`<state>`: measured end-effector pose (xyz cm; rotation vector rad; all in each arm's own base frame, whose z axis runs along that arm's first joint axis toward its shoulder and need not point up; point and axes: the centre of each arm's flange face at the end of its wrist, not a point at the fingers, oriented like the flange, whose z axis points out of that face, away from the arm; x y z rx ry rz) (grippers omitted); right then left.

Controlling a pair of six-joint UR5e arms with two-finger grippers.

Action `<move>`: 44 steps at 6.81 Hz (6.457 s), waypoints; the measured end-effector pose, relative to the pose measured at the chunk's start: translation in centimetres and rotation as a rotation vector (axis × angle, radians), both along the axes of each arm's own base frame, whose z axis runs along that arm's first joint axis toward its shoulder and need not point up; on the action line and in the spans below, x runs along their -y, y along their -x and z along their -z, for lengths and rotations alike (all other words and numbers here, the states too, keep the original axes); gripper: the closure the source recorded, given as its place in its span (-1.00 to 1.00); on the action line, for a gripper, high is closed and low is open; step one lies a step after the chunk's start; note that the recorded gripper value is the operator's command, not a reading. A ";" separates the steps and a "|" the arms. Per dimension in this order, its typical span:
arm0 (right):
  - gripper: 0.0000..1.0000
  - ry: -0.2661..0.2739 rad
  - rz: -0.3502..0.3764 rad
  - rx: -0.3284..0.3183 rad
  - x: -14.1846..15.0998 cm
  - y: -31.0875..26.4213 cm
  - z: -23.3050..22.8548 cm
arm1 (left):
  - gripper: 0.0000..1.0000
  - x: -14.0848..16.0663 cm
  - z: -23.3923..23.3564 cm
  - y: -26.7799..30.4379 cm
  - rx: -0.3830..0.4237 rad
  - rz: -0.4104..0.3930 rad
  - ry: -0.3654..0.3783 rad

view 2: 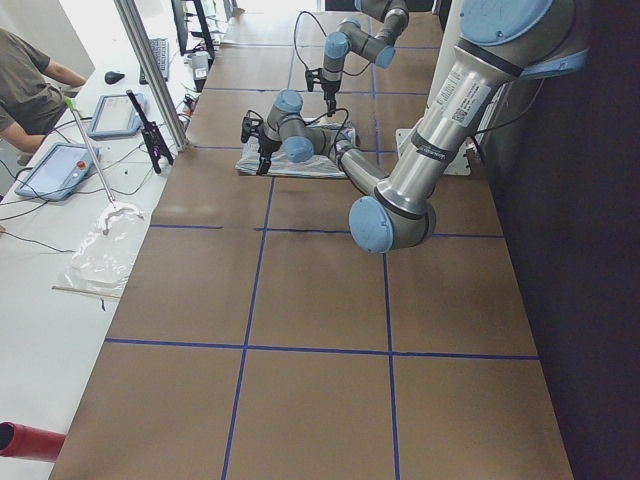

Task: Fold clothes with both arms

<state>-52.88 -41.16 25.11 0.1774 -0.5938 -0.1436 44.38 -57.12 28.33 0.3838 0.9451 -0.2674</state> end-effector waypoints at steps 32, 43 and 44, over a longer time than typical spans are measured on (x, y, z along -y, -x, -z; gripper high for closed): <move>-1.00 -0.039 0.136 -0.120 13.5 3.4 -4.8 | -1.00 -3.1 8.1 5.5 -0.142 -0.010 -0.108; -1.00 -0.108 0.197 -0.196 24.2 -9.9 -9.7 | -1.00 -3.3 7.8 5.3 -0.144 -0.014 -0.098; -1.00 -0.113 0.176 -0.158 24.7 -9.3 -6.8 | -1.00 -3.3 7.8 5.3 -0.143 -0.014 -0.098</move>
